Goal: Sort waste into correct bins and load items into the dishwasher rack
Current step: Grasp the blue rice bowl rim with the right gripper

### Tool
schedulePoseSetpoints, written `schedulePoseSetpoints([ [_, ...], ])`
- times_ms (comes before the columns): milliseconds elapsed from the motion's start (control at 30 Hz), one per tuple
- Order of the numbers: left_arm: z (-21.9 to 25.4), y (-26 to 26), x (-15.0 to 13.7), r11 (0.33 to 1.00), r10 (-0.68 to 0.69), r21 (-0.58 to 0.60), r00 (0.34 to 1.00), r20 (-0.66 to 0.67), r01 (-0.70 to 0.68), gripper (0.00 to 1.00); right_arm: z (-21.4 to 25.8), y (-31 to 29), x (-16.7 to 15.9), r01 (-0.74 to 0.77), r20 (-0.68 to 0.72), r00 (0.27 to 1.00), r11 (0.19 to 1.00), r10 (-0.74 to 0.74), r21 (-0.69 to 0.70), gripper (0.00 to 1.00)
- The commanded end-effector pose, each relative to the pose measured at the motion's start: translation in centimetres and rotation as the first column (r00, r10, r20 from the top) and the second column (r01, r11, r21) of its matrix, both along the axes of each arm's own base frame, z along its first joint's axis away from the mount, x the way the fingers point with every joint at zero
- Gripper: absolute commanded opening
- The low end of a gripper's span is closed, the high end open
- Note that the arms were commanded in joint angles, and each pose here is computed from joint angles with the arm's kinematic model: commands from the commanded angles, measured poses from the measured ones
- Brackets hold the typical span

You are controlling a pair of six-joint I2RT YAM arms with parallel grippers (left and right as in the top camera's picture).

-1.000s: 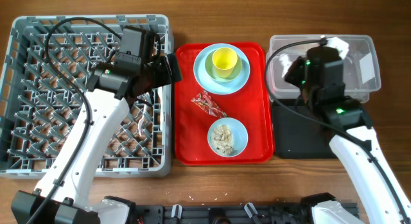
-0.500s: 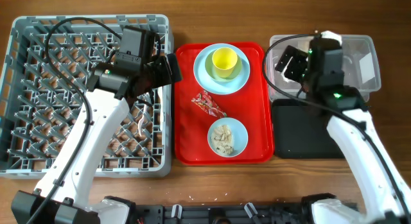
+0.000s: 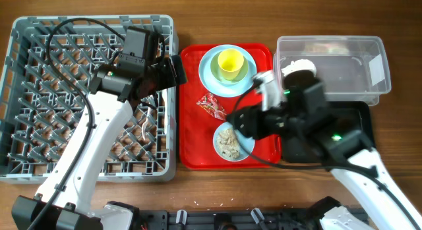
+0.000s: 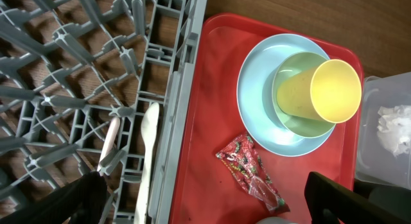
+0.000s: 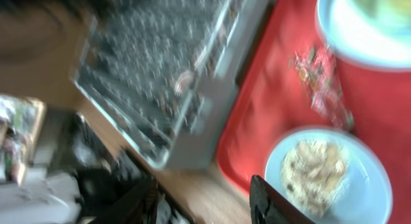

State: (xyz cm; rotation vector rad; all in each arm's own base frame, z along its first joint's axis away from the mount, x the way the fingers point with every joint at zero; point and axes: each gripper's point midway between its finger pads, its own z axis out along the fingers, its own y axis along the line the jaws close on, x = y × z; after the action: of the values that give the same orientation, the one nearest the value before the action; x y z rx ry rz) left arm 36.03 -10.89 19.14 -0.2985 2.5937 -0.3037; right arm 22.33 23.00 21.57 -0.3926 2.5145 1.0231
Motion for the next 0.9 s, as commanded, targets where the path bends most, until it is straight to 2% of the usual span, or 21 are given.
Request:
schedulePoseSetpoints([
  [0,1.0,0.3,0.1,1.0,0.004,-0.001,1.0,0.029,-0.004,1.0,-6.0,-0.3,-0.9,-0.011,-0.013,1.0,0.955,0.008,-0.296,0.47],
  [267,1.0,0.3,0.0,1.0,0.003,-0.001,1.0,0.028,-0.003,1.0,-13.5,2.7,-3.9,-0.199,-0.17,0.976,0.866,0.134,-0.459,0.47],
  [367,1.0,0.3,0.1,1.0,0.004,-0.001,1.0,0.029,-0.004,1.0,-15.8,3.5,-4.1,-0.242,-0.192,0.967,0.835,0.167,-0.494,0.49],
  [533,1.0,0.3,0.1,1.0,0.004,-0.001,1.0,0.029,-0.004,1.0,-18.3,3.5,-4.2,-0.267,-0.236,0.958,0.809,0.164,-0.524,0.48],
  [633,1.0,0.3,0.1,1.0,0.004,-0.001,1.0,0.029,-0.004,1.0,-18.9,3.1,-3.9,-0.26,-0.234,0.96,0.793,0.153,-0.55,0.36],
  [733,1.0,0.3,0.1,1.0,0.003,-0.001,1.0,0.029,-0.003,1.0,-19.2,2.4,-3.4,-0.237,-0.211,0.968,0.772,0.136,-0.59,0.36],
  [800,1.1,0.3,0.1,1.0,0.004,-0.001,1.0,0.03,-0.004,1.0,-19.4,1.6,-3.2,-0.222,-0.199,0.972,0.75,0.122,-0.624,0.29],
  [867,1.0,0.3,0.1,1.0,0.004,0.0,1.0,0.029,-0.004,1.0,-19.4,1.3,-3.3,-0.22,-0.2,0.973,0.741,0.118,-0.634,0.26],
])
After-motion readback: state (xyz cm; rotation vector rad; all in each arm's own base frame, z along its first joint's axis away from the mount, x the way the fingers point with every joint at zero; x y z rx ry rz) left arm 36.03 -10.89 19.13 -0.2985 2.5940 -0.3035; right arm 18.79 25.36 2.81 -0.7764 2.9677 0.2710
